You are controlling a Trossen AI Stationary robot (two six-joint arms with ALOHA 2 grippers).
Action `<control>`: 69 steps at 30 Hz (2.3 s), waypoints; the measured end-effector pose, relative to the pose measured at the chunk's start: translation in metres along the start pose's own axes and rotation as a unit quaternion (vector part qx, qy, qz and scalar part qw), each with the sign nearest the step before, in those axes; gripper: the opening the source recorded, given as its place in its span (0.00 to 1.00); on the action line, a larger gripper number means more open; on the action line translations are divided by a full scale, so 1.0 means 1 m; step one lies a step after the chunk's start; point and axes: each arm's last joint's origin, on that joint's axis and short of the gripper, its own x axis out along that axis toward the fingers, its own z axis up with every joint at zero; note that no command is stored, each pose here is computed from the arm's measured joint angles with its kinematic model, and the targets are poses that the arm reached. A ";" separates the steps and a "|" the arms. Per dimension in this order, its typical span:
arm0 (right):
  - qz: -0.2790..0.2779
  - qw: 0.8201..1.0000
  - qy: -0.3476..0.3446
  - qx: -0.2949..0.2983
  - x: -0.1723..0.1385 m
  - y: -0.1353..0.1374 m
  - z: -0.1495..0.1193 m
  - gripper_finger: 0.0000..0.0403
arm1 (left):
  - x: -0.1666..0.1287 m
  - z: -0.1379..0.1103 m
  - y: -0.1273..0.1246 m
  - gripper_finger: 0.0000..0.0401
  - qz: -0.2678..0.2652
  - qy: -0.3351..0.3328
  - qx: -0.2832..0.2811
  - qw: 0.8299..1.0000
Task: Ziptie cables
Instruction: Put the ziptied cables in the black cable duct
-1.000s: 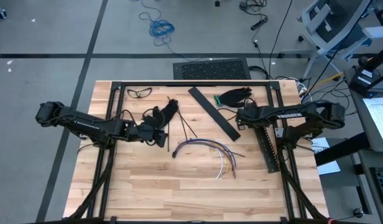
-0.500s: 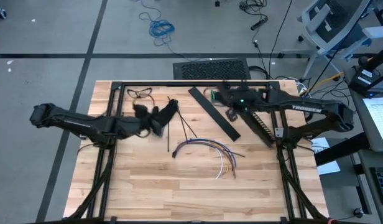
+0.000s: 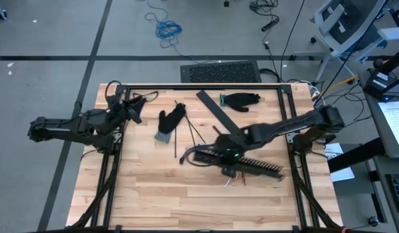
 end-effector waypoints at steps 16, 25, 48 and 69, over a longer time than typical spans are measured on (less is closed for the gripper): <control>-0.027 0.993 -0.049 -0.108 0.038 0.008 0.083 0.00 | -0.004 0.002 0.002 0.39 -0.023 0.010 -0.003 1.000; -0.021 0.955 -0.285 -0.073 -0.001 0.028 0.135 0.00 | -0.004 0.001 0.001 0.39 -0.034 0.018 -0.035 0.999; -0.085 0.987 0.043 -0.127 0.143 0.033 0.052 0.00 | -0.003 0.001 0.001 0.39 -0.040 0.022 -0.027 0.999; 0.045 0.986 0.116 -0.107 0.155 0.064 0.027 0.00 | -0.008 0.006 0.004 0.39 -0.048 0.011 -0.011 0.999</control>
